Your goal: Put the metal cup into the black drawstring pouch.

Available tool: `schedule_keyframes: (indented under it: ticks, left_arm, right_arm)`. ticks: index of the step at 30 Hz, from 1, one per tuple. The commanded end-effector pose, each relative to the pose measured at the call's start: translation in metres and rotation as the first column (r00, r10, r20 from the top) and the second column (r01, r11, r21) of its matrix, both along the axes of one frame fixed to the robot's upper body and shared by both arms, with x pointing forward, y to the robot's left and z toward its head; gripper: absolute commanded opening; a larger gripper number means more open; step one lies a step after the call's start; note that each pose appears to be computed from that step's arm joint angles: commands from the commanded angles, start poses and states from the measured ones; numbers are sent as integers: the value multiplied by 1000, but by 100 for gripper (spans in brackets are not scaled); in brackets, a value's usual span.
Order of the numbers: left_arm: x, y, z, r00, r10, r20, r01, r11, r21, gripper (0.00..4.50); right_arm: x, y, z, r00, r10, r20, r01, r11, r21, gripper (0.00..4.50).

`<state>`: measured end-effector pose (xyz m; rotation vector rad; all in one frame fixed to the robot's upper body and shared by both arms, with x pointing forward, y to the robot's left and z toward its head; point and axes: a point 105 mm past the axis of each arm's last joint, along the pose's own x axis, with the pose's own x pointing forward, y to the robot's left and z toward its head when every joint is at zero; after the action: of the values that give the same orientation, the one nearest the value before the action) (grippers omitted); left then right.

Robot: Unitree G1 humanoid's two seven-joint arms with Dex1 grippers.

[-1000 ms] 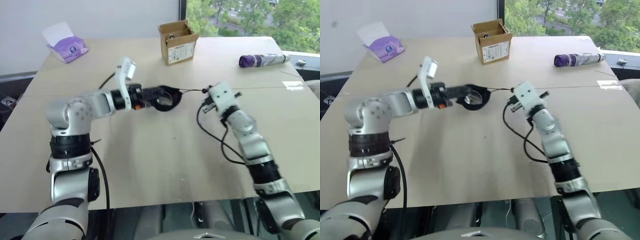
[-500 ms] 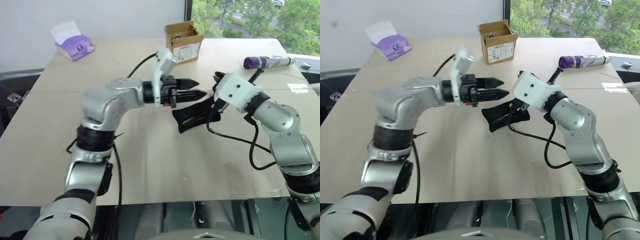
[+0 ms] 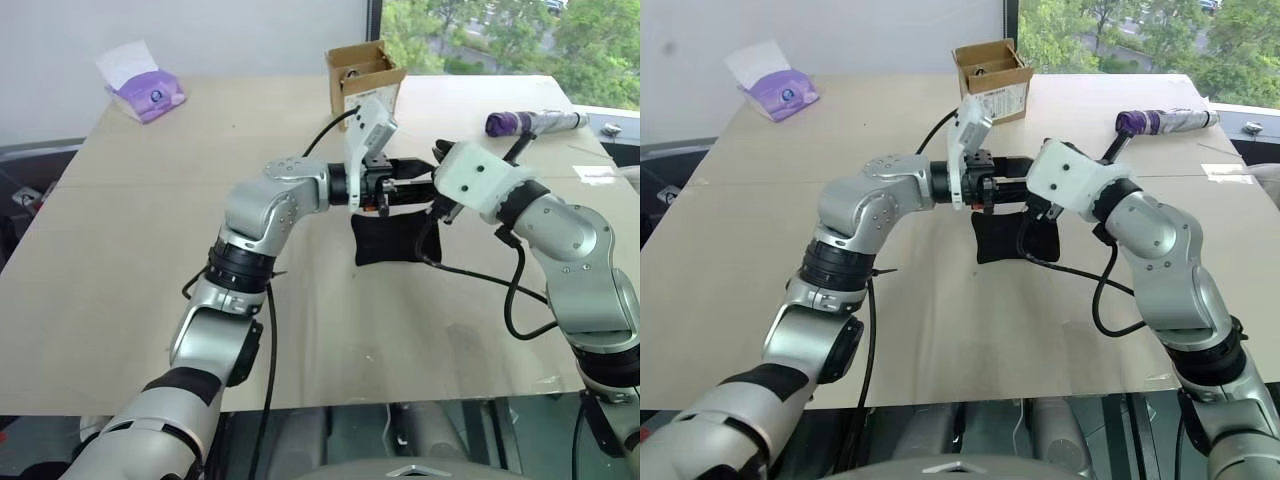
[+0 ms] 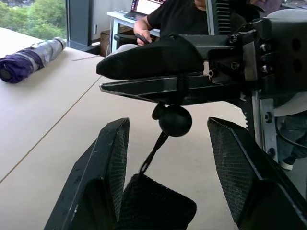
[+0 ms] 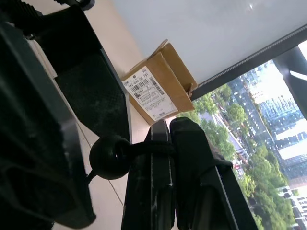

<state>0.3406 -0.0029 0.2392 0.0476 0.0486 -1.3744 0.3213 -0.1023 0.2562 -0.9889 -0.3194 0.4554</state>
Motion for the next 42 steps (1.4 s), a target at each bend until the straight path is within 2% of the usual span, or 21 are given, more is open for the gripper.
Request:
schedule_keyframes:
  ticks: [1, 4, 13, 19, 31, 36, 37, 42]
  left_arm:
    - [-4, -6, 15, 998, -28, 54, 29, 999, -28, 143]
    - [-4, -7, 16, 998, -33, 49, 35, 999, -40, 9]
    - [-6, -5, 13, 997, -41, 60, 43, 999, -34, 9]
    - [-5, -4, 20, 997, -18, 71, 21, 998, -51, 266]
    - [-6, -14, 20, 997, -39, 74, 42, 998, -45, 266]
    - [-10, -16, 20, 996, -61, 67, 64, 997, -47, 42]
    - [-10, -16, 19, 996, -63, 65, 66, 997, -46, 13]
    - [-8, -14, 6, 998, -48, 41, 48, 999, -9, 12]
  right_arm:
    - [-9, 3, 14, 998, 13, 65, -13, 1000, -5, 0]
    - [-9, 3, 14, 998, 11, 64, -10, 1000, -8, 0]
    - [-9, 0, 10, 999, 2, 46, -2, 1000, -4, 0]
    - [-9, -2, 9, 999, -2, 38, 1, 1000, 3, 0]
    - [-10, -1, 9, 999, 0, 34, 0, 1000, 10, 0]
    - [-11, -1, 8, 999, -4, 34, 4, 1000, 8, 0]
    - [-11, -1, 8, 999, -5, 34, 5, 1000, 9, 0]
    - [-8, -7, 9, 999, -31, 23, 30, 998, 48, 0]
